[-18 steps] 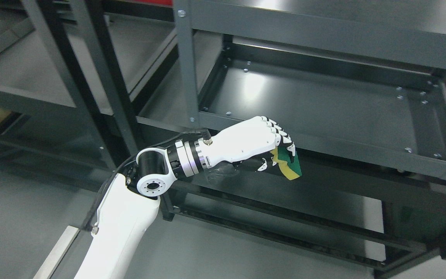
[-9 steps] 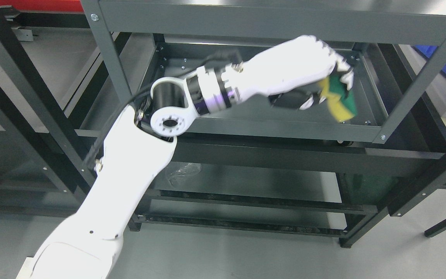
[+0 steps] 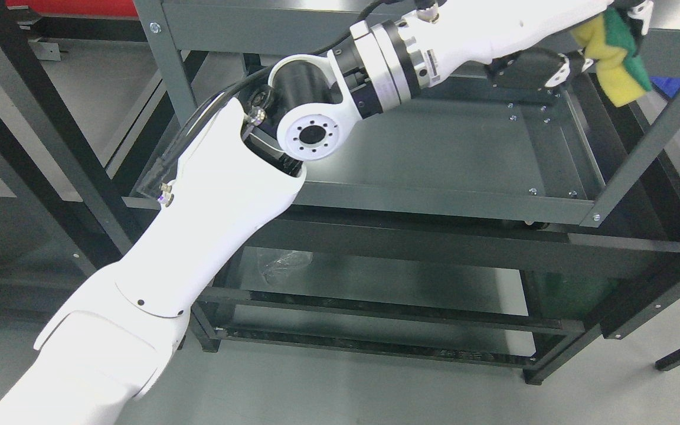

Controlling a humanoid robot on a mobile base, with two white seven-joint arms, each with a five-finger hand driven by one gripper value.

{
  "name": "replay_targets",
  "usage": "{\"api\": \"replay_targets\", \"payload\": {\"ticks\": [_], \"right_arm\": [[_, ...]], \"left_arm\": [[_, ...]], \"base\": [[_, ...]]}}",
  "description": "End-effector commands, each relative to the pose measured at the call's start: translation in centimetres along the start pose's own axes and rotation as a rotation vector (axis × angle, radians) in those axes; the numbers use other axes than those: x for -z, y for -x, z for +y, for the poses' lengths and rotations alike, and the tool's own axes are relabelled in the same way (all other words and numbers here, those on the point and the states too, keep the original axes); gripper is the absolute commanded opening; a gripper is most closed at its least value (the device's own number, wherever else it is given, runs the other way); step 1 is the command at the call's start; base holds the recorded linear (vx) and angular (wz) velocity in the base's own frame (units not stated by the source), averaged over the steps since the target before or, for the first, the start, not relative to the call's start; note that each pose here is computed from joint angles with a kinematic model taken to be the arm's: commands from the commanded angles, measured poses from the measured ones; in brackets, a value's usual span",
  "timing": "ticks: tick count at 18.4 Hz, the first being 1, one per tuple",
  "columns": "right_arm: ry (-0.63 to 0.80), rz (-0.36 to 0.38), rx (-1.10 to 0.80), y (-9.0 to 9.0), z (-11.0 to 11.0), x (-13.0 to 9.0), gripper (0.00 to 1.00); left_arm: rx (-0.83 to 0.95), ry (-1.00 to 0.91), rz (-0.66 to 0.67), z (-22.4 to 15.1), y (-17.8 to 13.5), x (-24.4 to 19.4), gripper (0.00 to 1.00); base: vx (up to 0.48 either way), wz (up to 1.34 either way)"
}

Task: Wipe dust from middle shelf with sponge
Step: 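Wipe the sponge along the far edge of the middle shelf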

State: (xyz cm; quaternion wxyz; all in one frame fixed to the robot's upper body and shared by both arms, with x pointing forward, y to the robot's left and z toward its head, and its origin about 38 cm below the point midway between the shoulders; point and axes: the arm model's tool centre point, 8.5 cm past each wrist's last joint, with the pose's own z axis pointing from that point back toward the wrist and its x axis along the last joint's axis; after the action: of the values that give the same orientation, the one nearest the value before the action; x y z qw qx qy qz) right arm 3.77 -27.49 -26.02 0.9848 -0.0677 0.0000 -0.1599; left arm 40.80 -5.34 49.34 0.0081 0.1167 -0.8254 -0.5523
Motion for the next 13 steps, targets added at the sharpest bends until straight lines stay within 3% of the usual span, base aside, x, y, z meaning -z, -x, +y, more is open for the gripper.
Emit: {"api": "replay_targets", "payload": {"ticks": [1,8,13], "right_arm": [[0.014,-0.022,0.003,-0.9,-1.0,0.0,1.00],[0.014,-0.022,0.003,-0.9,-1.0,0.0,1.00],[0.014,-0.022,0.003,-0.9,-1.0,0.0,1.00]], "left_arm": [[0.021,0.217,0.007,-7.0,0.4,0.8,0.01],[-0.061,0.033,0.125,-2.7,5.2,-2.9,0.01],[-0.104,0.057,0.124,-0.8,5.4,-8.2,0.00]], "base": [[0.000,0.00],[-0.003,-0.01],[0.000,0.00]]}}
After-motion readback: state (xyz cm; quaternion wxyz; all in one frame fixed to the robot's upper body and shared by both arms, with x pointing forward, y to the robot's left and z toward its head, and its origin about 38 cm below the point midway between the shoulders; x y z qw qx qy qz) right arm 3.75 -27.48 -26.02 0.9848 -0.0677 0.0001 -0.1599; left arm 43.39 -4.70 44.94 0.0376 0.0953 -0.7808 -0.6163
